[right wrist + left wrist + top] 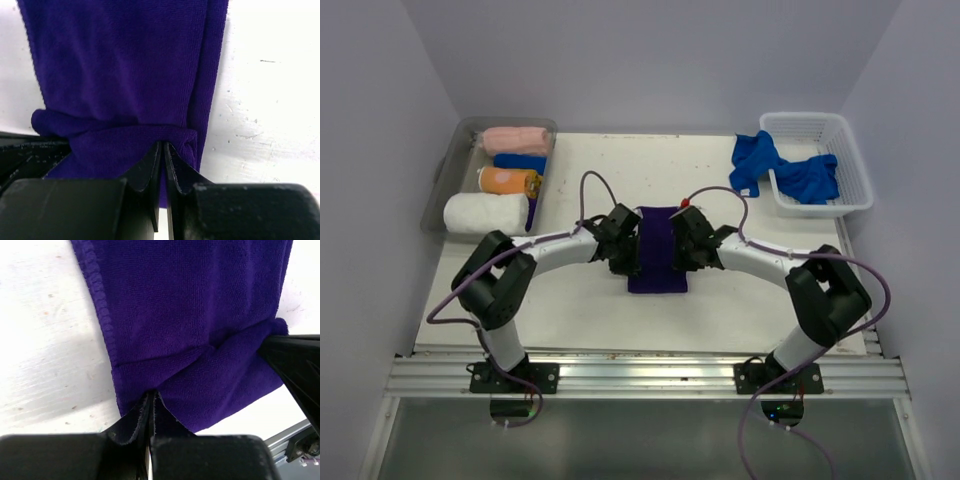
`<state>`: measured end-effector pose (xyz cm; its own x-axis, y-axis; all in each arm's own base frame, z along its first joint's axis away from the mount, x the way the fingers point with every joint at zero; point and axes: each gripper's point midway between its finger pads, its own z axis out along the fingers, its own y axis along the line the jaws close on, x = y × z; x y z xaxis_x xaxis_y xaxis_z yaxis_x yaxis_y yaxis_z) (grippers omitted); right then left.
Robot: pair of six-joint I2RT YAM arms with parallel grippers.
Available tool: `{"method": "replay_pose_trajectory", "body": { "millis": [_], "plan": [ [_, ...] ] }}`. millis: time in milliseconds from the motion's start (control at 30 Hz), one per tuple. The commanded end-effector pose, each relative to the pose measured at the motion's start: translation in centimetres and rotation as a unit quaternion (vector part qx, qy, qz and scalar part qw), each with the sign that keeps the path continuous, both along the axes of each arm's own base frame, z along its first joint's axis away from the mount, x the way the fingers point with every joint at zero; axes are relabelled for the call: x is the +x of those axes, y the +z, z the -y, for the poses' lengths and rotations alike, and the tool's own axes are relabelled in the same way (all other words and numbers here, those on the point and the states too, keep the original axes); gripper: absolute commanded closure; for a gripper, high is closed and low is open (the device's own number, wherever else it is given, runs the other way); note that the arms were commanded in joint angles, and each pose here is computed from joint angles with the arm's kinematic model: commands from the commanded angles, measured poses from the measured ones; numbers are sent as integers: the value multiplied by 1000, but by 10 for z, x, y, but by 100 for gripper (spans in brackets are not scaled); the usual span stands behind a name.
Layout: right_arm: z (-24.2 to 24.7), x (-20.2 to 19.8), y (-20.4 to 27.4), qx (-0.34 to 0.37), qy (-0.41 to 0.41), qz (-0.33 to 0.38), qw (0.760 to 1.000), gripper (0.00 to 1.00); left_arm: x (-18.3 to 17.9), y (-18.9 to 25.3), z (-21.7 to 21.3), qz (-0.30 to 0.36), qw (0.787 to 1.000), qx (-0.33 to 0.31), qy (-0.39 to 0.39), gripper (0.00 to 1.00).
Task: Roll the towels
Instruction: Roll the towel
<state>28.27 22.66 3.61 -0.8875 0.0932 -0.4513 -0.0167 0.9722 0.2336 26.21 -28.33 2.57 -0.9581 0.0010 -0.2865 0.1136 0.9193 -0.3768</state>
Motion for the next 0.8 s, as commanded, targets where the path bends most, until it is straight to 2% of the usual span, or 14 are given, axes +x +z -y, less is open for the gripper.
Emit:
{"method": "replay_pose_trajectory", "body": {
  "millis": [0,167,267,367,567,667,767],
  "plan": [
    [-9,8,35,33,15,43,998,90,19,28,-4,54,998,3,10,100],
    [-18,5,61,80,16,60,995,90,19,65,10,71,996,-51,6,100],
    [-21,4,60,92,13,58,994,90,16,80,26,69,993,-98,-10,100],
    [-23,6,43,84,12,43,996,90,12,76,39,51,990,-130,-23,100],
    [-10,9,-3,30,2,10,999,89,11,30,39,22,993,-112,-16,100],
    [-10,9,-18,28,4,-5,1000,90,15,5,32,16,997,-79,-5,100],
    [-10,9,-11,31,8,-1,999,92,14,-5,28,3,998,-61,-8,100]
  ]
}}
